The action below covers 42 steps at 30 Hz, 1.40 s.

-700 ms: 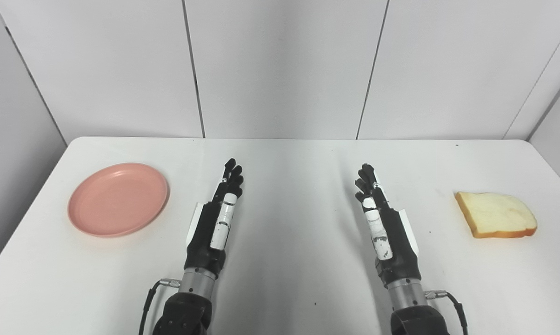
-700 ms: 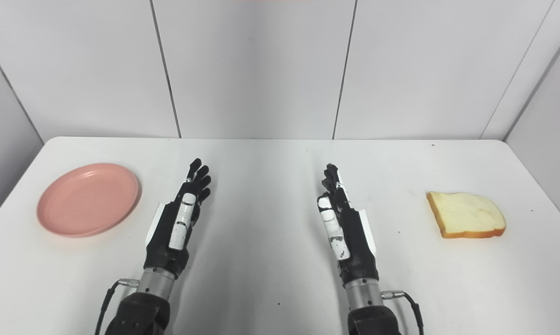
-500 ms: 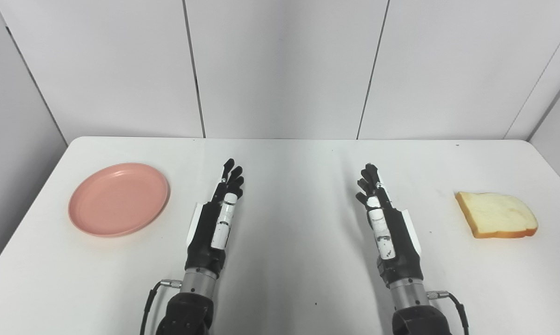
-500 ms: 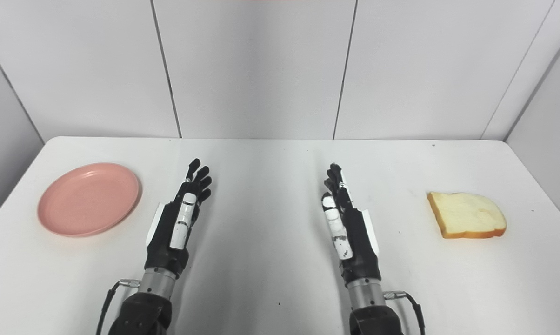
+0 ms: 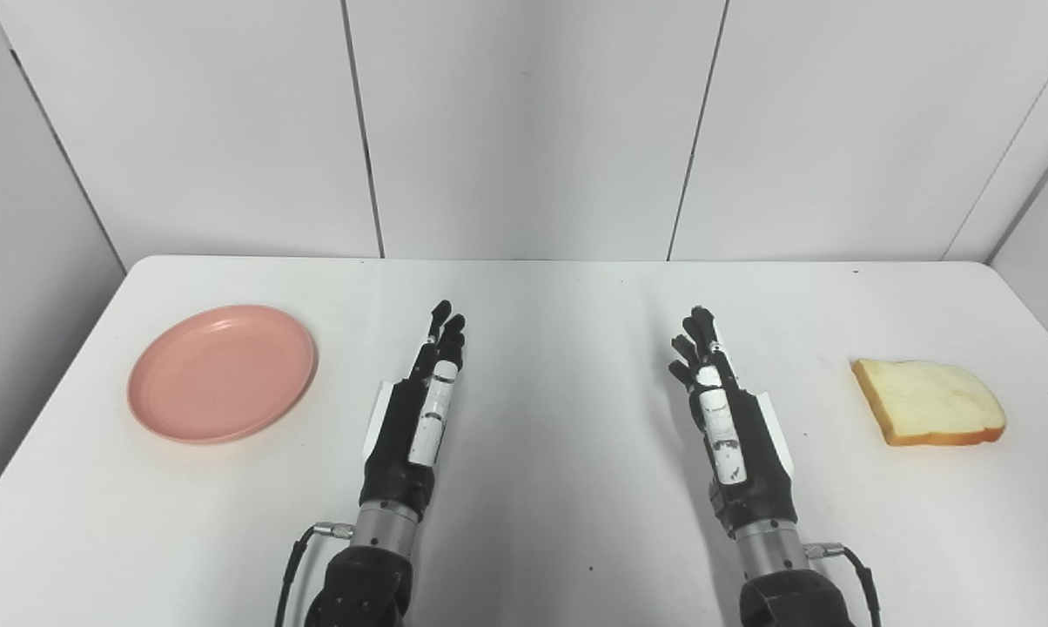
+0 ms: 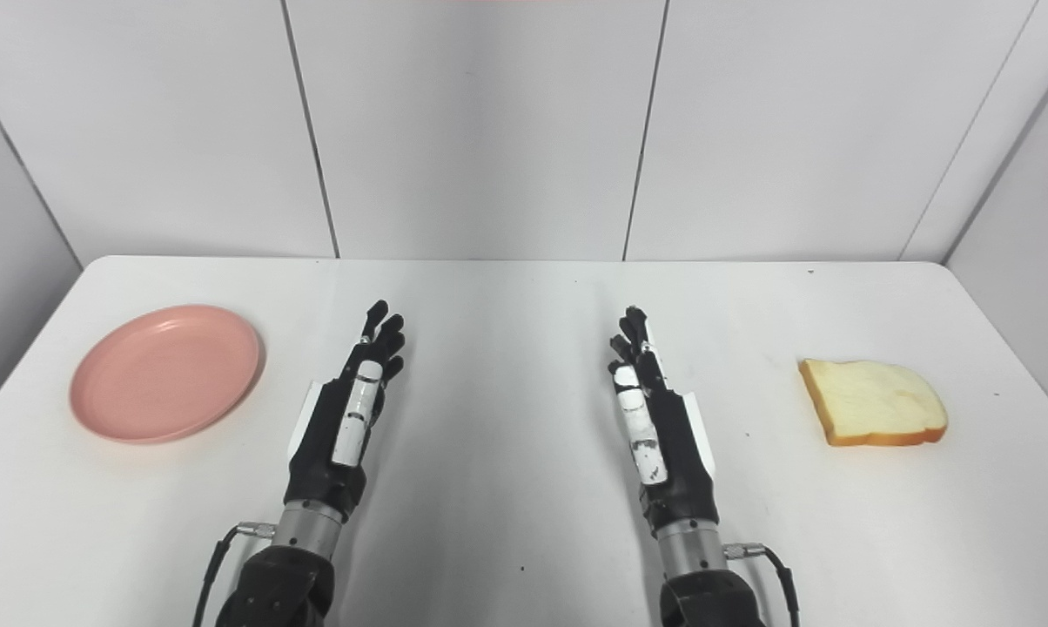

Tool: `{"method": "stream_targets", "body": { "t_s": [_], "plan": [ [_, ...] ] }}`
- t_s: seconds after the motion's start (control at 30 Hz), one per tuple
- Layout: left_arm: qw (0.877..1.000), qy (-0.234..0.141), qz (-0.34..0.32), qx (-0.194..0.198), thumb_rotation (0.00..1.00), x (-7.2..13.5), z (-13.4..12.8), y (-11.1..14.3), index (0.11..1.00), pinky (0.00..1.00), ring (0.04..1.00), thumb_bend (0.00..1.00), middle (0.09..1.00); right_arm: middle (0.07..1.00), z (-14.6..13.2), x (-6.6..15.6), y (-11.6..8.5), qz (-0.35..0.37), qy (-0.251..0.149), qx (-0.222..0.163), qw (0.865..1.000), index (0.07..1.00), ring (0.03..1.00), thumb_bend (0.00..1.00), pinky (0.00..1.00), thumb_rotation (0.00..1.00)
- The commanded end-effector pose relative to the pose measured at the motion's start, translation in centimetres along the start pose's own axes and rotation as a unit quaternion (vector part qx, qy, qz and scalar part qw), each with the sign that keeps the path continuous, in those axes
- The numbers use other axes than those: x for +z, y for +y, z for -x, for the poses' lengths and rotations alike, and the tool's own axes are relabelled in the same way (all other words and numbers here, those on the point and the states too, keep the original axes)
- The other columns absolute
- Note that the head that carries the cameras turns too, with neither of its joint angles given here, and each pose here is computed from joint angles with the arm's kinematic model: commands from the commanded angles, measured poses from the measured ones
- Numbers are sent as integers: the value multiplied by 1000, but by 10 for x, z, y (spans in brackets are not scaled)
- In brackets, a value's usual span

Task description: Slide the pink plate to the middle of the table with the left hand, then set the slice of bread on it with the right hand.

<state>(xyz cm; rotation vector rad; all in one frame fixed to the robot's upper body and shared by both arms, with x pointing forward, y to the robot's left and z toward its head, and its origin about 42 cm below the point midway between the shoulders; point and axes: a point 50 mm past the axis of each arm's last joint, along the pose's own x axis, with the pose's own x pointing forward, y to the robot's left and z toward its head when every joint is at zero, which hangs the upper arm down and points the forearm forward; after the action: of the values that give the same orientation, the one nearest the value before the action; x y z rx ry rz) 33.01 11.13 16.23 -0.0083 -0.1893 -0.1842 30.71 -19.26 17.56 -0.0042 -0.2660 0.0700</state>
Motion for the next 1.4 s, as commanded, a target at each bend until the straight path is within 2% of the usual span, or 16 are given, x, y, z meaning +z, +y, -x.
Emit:
{"method": "stream_targets", "body": {
  "t_s": [0.0, 0.2, 0.43, 0.53, 0.73, 0.9, 1.0, 1.17, 1.23, 1.37],
  "plan": [
    [999, -39, -5, -3, 1000, 18, -11, -5, 963, 956, 969, 423, 966, 989, -8, 16, 3, -8, -53, 6, 999, 992, 970, 351, 964, 1000],
    [999, -41, -16, -14, 1000, 11, -15, -14, 961, 944, 965, 408, 967, 985, -9, 15, -7, -3, -57, 3, 998, 990, 972, 324, 969, 1000],
    [999, -30, -29, -14, 1000, 0, -23, -31, 942, 932, 945, 490, 943, 999, -10, 14, -20, -12, -57, 9, 998, 1000, 996, 332, 1000, 1000],
    [999, -26, -23, -9, 1000, -1, -24, -36, 927, 917, 928, 505, 932, 1000, -10, 17, -20, -17, -54, 6, 998, 1000, 1000, 295, 1000, 1000],
    [1000, -18, -5, -11, 1000, 2, -22, -37, 936, 957, 944, 526, 940, 1000, -9, 21, -18, -19, -54, 11, 998, 1000, 1000, 245, 1000, 1000],
    [999, -34, -15, -8, 1000, 5, -21, -34, 930, 918, 923, 522, 930, 1000, -7, 25, -12, -17, -55, 10, 998, 1000, 1000, 233, 1000, 1000],
    [999, -35, -14, -6, 1000, 9, -21, -31, 927, 928, 920, 535, 925, 1000, -6, 27, -10, -24, -51, 13, 998, 1000, 1000, 253, 1000, 1000],
    [999, -53, -8, -2, 1000, 20, -26, -28, 920, 895, 909, 490, 920, 1000, -7, 29, -9, -21, -55, 11, 998, 1000, 1000, 253, 1000, 1000],
    [998, -55, -11, -15, 1000, 30, -30, -23, 931, 914, 920, 497, 930, 1000, -7, 29, -9, -24, -55, 12, 998, 1000, 1000, 262, 1000, 1000],
    [996, -85, -11, -30, 1000, 53, -41, -12, 940, 924, 943, 506, 949, 1000, -8, 29, -8, -28, -53, 13, 998, 1000, 1000, 252, 1000, 1000]
  ]
}}
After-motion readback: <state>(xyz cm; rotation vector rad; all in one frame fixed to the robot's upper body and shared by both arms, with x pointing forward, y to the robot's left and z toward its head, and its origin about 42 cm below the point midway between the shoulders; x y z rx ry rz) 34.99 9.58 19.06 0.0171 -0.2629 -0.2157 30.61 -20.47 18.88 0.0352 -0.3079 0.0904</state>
